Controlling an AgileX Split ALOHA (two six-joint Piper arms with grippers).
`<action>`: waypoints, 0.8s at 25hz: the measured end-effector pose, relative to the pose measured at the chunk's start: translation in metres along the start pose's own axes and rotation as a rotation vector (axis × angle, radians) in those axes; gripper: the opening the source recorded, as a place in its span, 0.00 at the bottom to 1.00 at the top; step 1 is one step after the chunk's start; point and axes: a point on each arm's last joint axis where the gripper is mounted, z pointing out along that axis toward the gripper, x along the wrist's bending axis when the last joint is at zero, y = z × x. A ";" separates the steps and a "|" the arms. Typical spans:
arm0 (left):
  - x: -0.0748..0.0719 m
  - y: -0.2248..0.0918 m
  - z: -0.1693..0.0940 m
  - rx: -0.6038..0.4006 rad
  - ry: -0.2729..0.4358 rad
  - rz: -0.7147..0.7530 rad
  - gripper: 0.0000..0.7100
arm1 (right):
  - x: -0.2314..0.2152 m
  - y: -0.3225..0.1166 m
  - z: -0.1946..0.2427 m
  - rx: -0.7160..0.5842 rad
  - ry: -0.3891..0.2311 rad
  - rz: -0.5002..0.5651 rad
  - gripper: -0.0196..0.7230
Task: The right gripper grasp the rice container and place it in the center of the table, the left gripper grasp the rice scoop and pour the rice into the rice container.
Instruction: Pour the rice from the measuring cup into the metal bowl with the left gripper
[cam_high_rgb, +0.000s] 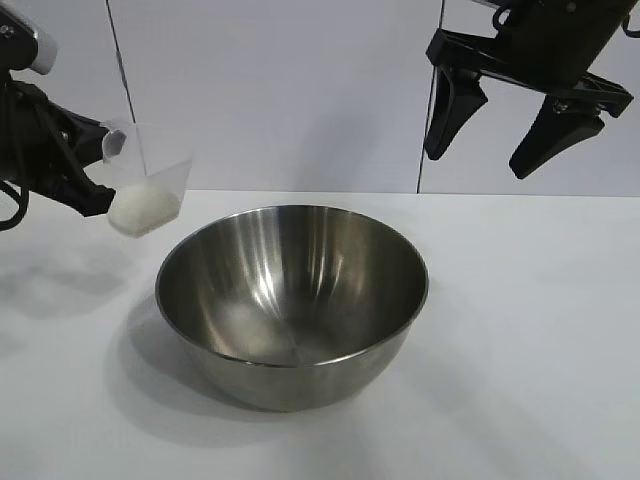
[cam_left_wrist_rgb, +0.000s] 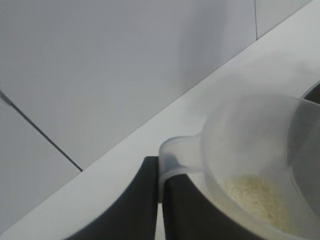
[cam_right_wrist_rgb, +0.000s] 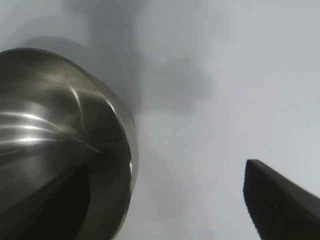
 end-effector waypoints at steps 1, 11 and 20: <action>-0.003 0.002 0.001 0.007 -0.015 0.029 0.01 | 0.000 0.000 0.000 0.000 0.000 0.000 0.80; -0.025 0.032 0.016 -0.014 -0.106 0.335 0.01 | 0.000 0.000 0.000 0.003 0.000 0.000 0.80; -0.023 0.041 0.021 -0.027 -0.106 0.596 0.01 | 0.000 0.000 0.000 0.004 0.000 0.000 0.80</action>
